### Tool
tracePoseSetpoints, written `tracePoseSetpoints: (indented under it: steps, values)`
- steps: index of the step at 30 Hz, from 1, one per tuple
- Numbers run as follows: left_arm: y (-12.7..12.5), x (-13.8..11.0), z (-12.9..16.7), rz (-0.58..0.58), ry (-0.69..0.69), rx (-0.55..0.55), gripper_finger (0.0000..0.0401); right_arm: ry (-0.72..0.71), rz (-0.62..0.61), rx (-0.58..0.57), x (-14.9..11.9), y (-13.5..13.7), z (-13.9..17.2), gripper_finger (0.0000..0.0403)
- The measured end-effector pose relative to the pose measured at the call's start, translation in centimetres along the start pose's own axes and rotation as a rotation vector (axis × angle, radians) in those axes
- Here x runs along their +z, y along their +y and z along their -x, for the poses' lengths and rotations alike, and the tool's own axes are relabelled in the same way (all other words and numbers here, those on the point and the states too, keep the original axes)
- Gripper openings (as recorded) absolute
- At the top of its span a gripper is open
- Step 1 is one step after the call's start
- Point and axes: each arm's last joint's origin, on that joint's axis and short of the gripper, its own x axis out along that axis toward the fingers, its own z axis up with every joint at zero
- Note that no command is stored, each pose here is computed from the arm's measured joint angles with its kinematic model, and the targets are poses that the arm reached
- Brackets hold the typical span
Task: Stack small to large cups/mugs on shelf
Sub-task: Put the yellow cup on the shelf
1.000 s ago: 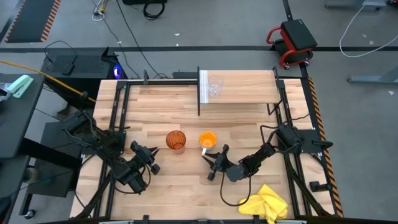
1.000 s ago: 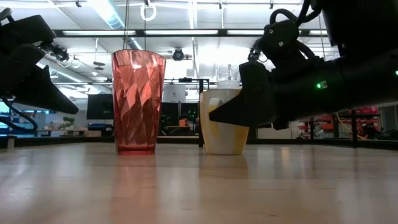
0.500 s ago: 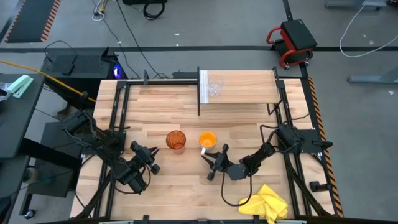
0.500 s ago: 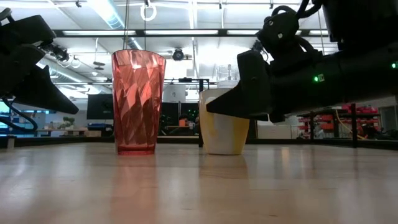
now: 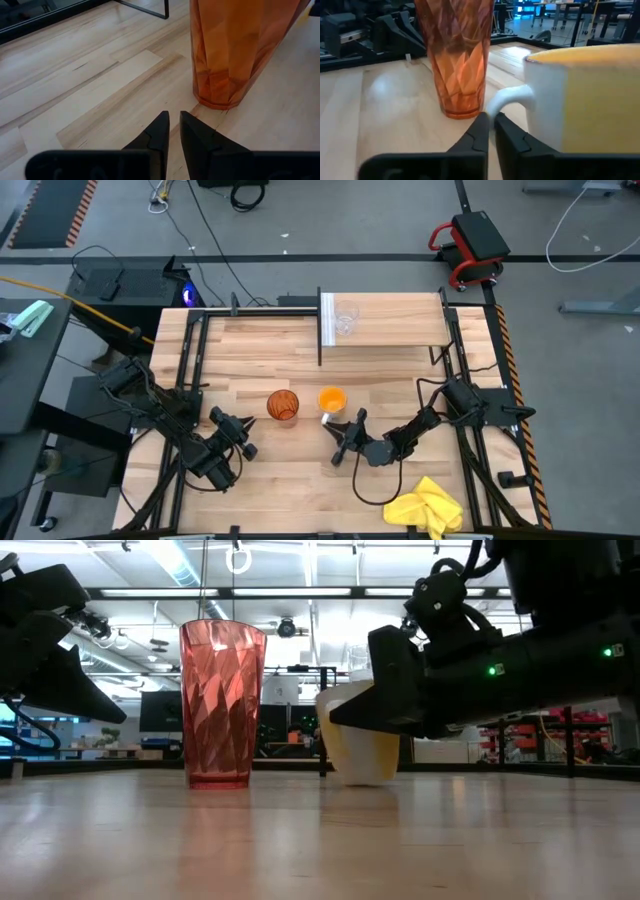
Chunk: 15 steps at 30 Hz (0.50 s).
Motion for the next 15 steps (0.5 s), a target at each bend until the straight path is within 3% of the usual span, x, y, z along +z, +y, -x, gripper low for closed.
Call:
tracePoseSetpoints:
  steps: [15]
  values:
    - [0.00, 0.00, 0.00, 0.000, 0.000, 0.000, 0.0046, -0.004, 0.032, 0.000, -0.12, 0.51, 0.87, 0.0002]
